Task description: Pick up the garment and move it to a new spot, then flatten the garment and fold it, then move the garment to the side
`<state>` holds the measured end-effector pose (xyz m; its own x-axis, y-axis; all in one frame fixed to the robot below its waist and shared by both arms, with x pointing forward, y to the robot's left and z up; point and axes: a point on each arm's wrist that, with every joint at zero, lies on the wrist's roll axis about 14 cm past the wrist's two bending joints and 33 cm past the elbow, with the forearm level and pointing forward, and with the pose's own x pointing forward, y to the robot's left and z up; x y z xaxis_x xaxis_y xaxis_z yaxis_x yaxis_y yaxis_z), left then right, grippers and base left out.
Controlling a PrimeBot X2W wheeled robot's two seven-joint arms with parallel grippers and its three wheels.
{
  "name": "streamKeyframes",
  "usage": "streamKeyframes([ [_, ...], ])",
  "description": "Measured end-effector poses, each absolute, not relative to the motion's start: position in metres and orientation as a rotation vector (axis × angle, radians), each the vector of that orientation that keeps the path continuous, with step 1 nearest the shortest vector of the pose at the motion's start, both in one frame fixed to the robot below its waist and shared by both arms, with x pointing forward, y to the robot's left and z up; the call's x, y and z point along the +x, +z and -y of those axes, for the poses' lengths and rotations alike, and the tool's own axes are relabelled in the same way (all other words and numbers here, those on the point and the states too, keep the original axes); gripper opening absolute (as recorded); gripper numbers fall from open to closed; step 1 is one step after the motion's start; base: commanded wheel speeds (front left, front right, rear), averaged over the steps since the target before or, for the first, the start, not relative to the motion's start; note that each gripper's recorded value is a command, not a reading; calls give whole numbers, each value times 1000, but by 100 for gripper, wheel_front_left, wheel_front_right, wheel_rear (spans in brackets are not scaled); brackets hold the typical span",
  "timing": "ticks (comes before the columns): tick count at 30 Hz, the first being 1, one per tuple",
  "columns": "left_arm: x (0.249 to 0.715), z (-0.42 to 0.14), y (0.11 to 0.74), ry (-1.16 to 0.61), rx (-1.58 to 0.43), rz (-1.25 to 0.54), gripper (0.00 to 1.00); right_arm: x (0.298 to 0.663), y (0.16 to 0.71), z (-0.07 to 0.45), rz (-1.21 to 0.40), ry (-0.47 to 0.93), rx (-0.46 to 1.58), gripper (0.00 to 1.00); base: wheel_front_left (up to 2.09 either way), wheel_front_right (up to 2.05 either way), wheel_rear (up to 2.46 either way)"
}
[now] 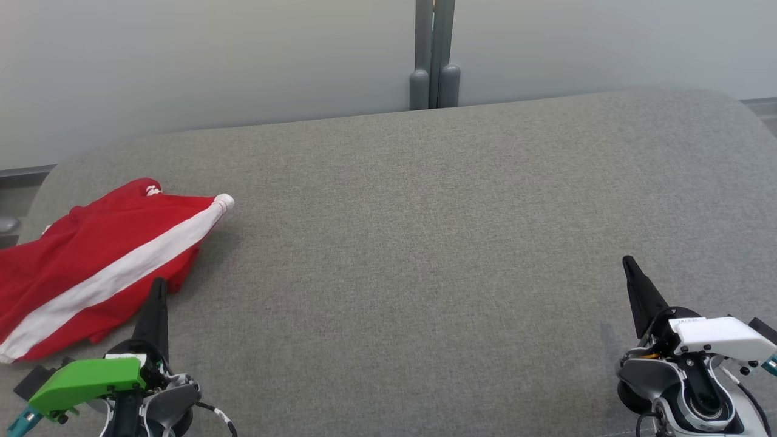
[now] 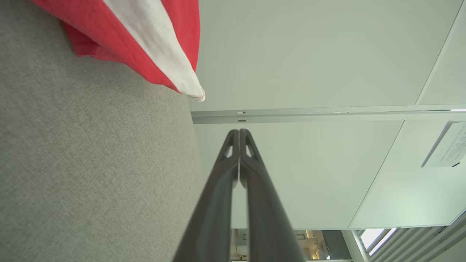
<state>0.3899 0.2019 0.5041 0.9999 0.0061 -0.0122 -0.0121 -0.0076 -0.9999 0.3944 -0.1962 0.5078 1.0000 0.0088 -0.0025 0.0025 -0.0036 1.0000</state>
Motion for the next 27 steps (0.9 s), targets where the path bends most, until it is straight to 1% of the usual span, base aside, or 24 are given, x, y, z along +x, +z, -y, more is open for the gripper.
streamKeyframes([
  [8, 390, -202, 504, 14, -1578, -5, 0, 394, 508, 196, -9, 5, 1574, 0, 0, 0, 0],
  [9, 389, -202, 502, 20, -1580, -10, 100, 394, 506, 196, -13, 1, 1576, 100, 0, 0, 0],
  [14, 377, -200, 476, 86, -1590, -67, 100, 383, 482, 193, -69, -55, 1588, 100, 0, 0, 0],
  [17, 377, -199, 475, 91, -1573, -68, 100, 383, 482, 191, -69, -55, 1568, 100, 0, 0, 0],
  [27, 377, -198, 476, 91, -1337, -73, 100, 385, 484, 188, -75, -43, 1359, 100, 0, 0, 0],
])
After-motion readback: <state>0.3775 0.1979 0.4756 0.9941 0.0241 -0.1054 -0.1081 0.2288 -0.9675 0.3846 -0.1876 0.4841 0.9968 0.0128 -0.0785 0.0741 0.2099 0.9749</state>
